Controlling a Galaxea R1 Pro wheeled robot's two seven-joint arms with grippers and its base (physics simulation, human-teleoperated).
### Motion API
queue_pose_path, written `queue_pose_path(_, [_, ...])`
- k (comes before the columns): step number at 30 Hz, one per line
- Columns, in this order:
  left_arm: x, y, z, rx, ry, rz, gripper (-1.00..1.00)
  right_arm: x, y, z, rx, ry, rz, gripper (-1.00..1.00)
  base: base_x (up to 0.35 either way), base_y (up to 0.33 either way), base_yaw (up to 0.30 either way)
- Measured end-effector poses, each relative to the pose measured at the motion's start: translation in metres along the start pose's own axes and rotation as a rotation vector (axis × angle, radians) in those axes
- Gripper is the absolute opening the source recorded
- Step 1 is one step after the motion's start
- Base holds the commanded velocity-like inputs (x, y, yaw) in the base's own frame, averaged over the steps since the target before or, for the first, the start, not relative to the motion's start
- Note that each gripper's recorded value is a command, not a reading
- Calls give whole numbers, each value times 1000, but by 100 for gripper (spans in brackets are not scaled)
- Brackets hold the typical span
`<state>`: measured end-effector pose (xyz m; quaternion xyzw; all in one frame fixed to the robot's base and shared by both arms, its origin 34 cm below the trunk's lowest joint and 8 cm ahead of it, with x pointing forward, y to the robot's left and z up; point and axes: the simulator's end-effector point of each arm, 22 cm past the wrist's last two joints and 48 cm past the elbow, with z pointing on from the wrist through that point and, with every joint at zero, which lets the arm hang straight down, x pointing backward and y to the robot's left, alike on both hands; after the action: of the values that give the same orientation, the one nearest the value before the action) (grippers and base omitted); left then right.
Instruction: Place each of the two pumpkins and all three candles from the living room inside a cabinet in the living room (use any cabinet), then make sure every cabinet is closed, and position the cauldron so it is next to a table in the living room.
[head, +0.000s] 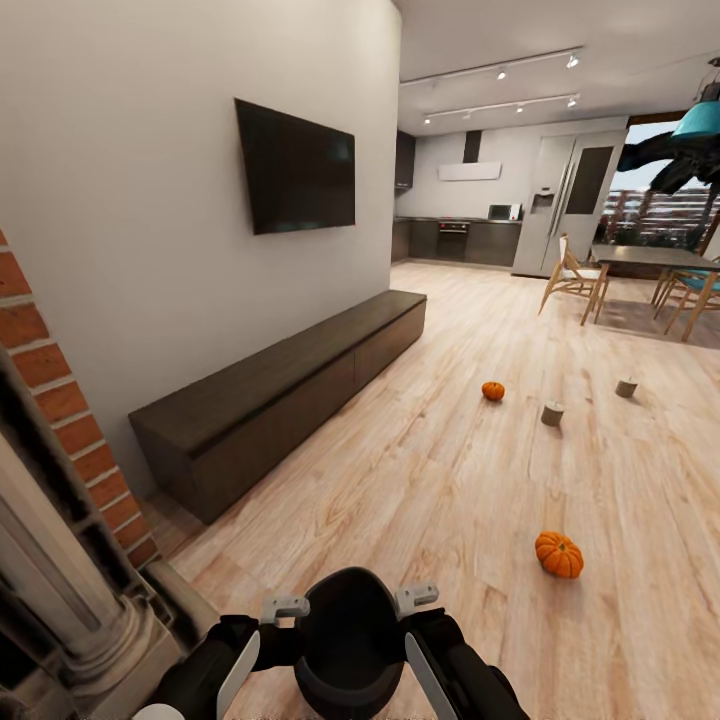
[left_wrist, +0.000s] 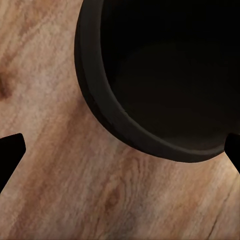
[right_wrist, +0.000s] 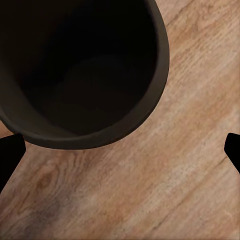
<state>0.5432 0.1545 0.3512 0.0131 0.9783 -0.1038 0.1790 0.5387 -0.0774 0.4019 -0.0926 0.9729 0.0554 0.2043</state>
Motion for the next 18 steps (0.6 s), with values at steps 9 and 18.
queue_pose_path(9, [1,-1,0,-1,3,2,100,0,0,0,0,0,0,100,76,0,0])
queue_pose_path(18, [3,-1,1,-1,6,3,100,-1,0,0,-1,-5,0,100,174,0,0])
